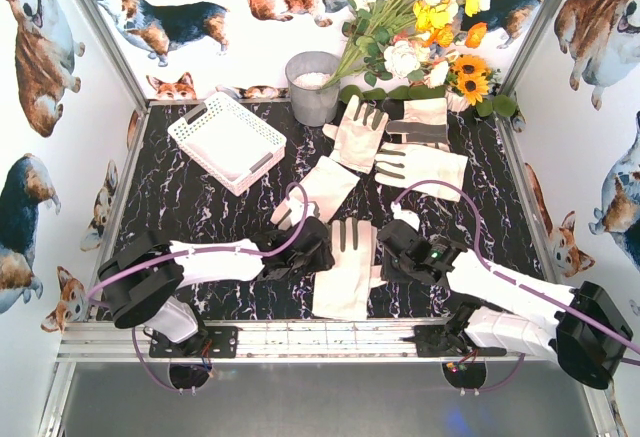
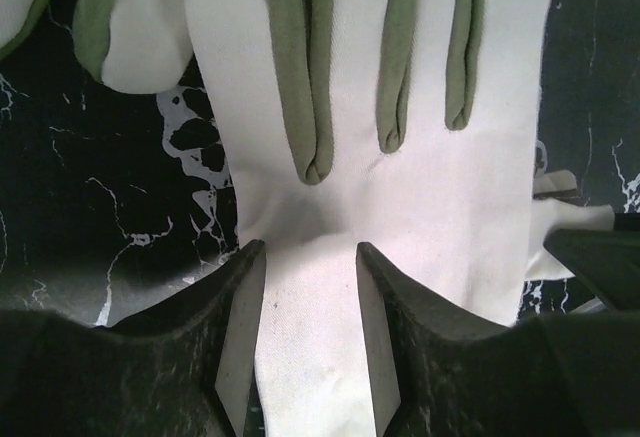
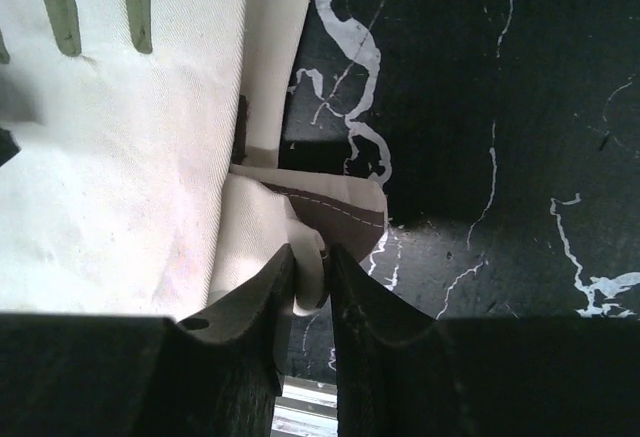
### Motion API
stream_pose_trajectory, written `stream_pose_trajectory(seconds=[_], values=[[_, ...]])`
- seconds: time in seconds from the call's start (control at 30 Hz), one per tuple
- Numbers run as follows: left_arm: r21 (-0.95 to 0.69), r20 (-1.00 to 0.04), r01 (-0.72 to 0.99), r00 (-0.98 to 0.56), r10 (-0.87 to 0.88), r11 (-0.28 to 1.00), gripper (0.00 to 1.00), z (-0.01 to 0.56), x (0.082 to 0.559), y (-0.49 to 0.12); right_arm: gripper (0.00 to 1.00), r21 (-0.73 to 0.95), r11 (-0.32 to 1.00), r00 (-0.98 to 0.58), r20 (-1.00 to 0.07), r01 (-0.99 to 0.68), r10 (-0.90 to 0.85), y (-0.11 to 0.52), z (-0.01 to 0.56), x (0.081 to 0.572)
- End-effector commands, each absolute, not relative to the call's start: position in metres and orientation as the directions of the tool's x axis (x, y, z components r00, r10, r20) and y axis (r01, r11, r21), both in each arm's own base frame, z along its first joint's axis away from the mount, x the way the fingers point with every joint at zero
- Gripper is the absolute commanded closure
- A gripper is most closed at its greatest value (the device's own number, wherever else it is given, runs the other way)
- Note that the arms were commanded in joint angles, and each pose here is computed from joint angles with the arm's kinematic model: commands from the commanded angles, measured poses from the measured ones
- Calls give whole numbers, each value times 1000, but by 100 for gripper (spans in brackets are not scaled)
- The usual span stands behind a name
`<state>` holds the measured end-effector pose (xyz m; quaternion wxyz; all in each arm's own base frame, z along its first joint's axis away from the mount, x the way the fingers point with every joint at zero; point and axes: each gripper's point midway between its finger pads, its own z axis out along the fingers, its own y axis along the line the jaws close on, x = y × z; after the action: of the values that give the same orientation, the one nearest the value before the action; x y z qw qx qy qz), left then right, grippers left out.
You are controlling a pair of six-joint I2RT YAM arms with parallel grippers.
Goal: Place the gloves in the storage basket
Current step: Pair the glove with the glove.
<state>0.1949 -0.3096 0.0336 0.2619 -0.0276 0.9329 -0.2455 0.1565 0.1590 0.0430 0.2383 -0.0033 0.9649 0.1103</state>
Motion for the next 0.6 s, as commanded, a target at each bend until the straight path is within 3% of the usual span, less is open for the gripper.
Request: stream_pose_trajectory(seconds=[0.0, 0.27, 0.57], values=[[-448, -502, 147, -858, -112, 882, 64, 59, 192, -319, 79, 192, 980, -858, -510, -45, 61, 152, 45, 167], [-546, -462, 212, -883, -80, 810, 80, 57, 168, -353, 79, 180, 983, -858, -509, -29, 67, 151, 35, 171], [-494, -402, 139, -912, -84, 858, 79, 15, 157, -338, 75, 172, 985, -857, -510, -22, 70, 149, 42, 175]])
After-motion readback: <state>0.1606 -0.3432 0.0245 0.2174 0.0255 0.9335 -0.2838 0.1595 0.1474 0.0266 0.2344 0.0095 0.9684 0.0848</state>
